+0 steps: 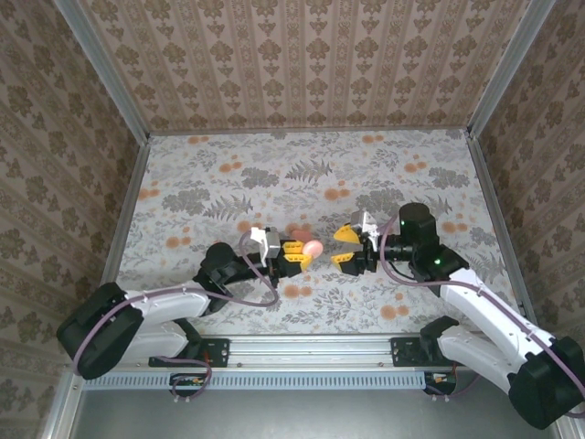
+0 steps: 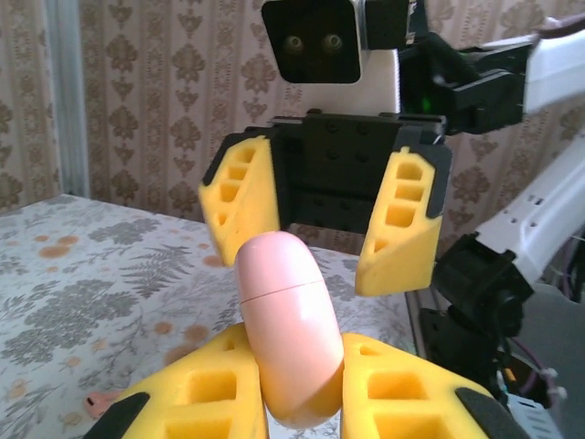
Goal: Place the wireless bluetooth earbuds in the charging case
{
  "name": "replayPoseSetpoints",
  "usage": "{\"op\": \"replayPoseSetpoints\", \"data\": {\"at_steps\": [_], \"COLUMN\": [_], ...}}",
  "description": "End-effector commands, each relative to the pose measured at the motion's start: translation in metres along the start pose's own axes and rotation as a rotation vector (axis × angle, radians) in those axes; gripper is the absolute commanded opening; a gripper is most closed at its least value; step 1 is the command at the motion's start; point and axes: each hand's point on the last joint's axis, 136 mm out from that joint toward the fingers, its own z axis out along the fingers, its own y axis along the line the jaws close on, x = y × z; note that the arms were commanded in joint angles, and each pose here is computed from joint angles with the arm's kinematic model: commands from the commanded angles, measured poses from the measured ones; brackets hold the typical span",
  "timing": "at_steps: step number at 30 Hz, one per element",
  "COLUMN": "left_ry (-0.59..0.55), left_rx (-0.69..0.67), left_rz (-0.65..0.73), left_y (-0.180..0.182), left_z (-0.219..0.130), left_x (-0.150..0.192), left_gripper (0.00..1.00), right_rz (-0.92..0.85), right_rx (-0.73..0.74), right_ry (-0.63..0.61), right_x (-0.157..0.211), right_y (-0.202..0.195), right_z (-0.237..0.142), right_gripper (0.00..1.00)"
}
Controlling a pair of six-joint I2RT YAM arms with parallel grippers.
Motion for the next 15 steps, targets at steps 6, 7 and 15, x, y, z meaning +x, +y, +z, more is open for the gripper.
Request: {"op": "replayPoseSetpoints", "data": {"at_steps": [6,7,15], "left_ry": [0.005,0.006,0.013], "left_rx": [0.105,0.102,0.078], "left_rz": [0.051,0.054,0.072], "left_y": [-0.022,-0.022,-0.020], "left_z": [-0.002,-0.003,-0.005], "left_x": [-0.019,-0.019,-0.018], "left_gripper": [0.18,0.18,0.17], "right_rz": [-0.123,-0.125,-0.108], "right_rx": [-0.232,-0.254,-0.378], "right_ry": [-0.022,-0.020,-0.008], "right_x": [-0.027,-0.028,-0.033], "right_y": [0.021,0.023,0.038], "right_z": [0.008,0.009,0.019], "right_gripper": [0.60,0.59,0.56]}}
